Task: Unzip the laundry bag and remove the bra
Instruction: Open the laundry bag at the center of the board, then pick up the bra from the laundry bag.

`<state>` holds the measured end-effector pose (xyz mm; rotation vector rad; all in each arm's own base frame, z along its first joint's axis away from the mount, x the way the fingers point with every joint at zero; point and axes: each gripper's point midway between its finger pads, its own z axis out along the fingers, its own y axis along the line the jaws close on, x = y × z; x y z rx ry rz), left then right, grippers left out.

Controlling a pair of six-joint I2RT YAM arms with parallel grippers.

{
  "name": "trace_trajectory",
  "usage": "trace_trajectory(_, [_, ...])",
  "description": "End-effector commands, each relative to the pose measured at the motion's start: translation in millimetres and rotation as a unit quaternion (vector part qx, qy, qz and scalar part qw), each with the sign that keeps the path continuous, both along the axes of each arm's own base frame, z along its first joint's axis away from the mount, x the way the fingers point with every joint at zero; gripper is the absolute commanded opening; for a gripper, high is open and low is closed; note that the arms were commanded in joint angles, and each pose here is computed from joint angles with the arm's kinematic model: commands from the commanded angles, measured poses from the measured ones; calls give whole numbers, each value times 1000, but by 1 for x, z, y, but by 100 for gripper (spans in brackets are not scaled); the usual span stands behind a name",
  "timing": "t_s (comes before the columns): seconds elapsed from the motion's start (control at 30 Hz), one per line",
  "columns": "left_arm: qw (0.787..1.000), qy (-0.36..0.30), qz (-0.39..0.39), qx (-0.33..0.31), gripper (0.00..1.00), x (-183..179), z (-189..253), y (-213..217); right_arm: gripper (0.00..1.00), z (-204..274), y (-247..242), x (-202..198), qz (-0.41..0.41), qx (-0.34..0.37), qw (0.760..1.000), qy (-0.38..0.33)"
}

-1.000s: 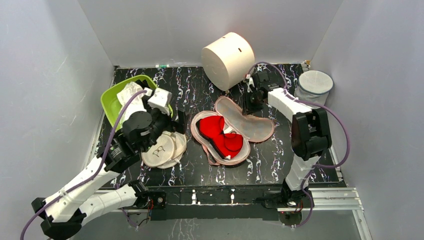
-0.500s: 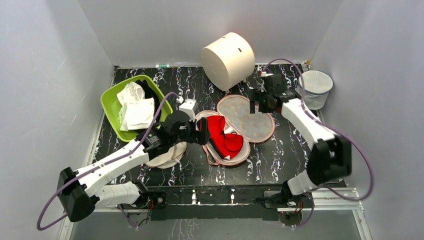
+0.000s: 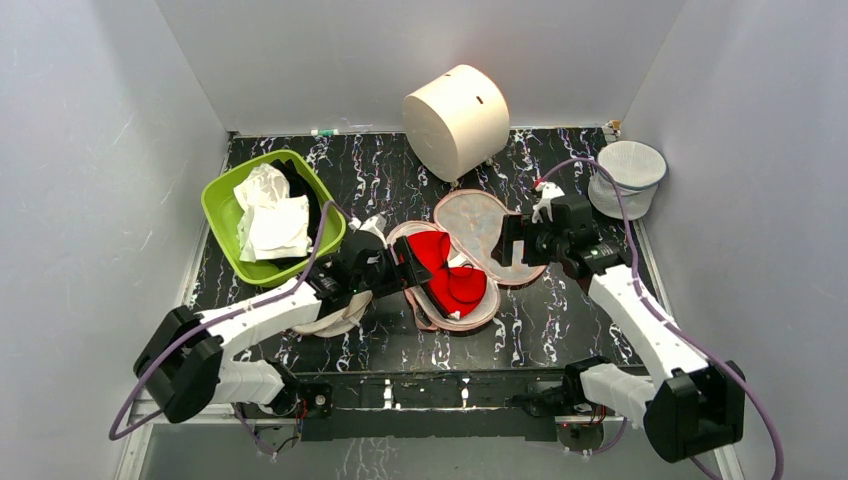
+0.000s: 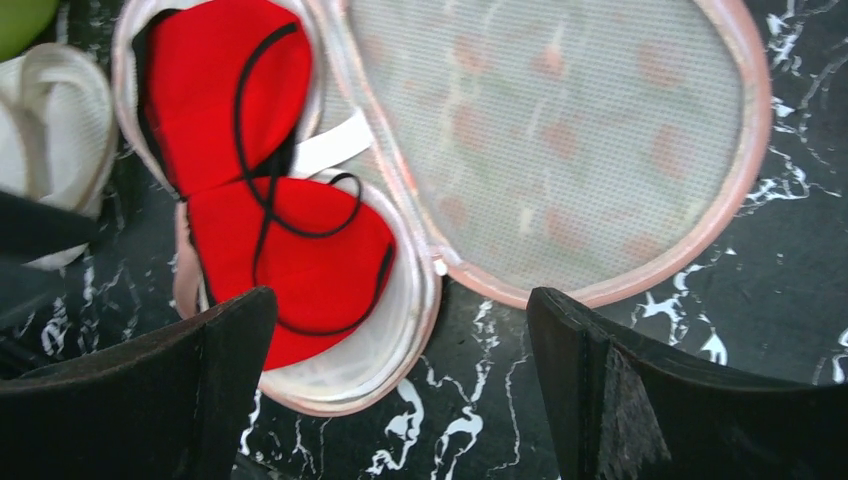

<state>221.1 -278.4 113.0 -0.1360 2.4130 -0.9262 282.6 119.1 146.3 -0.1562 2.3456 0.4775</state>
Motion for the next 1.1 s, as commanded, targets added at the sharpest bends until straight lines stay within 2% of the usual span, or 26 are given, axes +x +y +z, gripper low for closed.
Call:
trace_trajectory(0.0, [995,43,47,-75,80,13,-5,-10,98,46,24,2,38,76,992,-94])
trace_trajectory(0.23, [995,30,92,-37,68,40,-22,5,98,64,24,-2,39,91,986,-132])
trace_trajectory(0.33, [995,20,100,-4,60,51,-32,13,98,60,26,-3,41,95,986,-127])
trace_trajectory(0.43, [993,17,114,24,57,60,-37,23,98,57,28,-3,47,98,987,-116])
trace_trajectory(0.5, [993,10,118,27,56,68,-37,25,98,56,28,-3,48,96,988,-113])
trace_trajectory(0.73, [993,23,107,36,41,89,-57,14,98,59,29,-4,52,98,986,-122])
trace_trajectory(0.87, [992,33,117,14,37,95,-70,10,98,60,28,-5,51,98,986,-122])
trace_trajectory(1.03, [994,15,104,-34,19,105,-57,2,98,59,28,-6,50,96,987,-120])
trace_trajectory(1.07, [994,5,98,-41,13,105,-51,1,98,59,27,-5,49,96,987,-121])
